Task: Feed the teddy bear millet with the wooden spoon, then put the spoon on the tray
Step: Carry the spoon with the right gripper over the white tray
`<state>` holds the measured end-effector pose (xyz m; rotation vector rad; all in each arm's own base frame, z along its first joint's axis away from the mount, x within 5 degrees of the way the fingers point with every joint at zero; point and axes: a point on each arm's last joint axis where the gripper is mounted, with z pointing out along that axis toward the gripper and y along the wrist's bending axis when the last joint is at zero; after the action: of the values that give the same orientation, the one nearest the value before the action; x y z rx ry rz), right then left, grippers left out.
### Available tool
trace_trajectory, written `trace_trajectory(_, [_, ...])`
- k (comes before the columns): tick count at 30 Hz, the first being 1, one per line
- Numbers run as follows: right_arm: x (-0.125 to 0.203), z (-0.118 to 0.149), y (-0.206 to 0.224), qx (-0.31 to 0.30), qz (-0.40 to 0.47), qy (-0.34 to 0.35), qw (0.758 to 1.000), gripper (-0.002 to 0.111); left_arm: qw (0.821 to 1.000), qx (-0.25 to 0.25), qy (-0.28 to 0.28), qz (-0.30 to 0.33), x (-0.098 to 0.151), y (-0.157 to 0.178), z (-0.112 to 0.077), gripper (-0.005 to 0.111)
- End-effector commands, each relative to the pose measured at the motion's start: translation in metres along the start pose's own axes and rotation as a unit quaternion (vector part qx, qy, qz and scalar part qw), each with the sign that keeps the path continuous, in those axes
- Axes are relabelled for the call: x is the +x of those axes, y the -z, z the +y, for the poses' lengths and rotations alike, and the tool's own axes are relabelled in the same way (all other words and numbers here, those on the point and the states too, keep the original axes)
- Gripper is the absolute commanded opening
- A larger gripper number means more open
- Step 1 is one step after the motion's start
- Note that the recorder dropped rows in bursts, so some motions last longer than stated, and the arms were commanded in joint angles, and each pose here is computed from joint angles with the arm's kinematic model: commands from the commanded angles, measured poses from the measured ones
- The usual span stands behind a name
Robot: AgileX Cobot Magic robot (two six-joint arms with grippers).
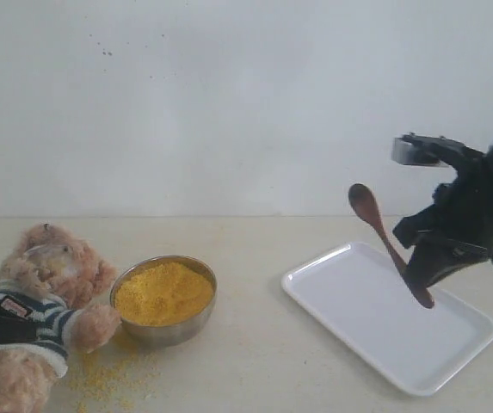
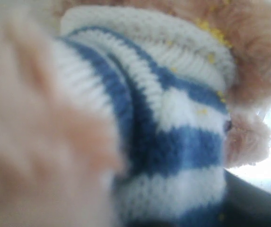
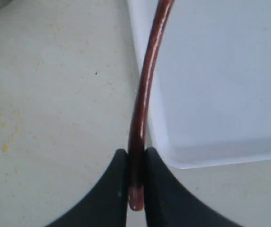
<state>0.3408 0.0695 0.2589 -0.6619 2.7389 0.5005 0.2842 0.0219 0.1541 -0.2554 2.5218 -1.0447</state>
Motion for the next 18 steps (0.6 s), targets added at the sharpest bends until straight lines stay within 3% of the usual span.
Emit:
trace_trajectory(1, [0.005, -0.017, -0.004, -0.037, -0.055, -0.022, 0.998, 0.0, 1.0, 0.01, -0.004, -0.001, 0.0, 0.001, -0.002, 0.004])
trace_trajectory(18, [0.009, -0.063, -0.098, -0.029, -0.008, -0.078, 0.997, 0.0, 1.0, 0.005, -0.024, -0.004, 0.0, 0.001, -0.001, 0.004])
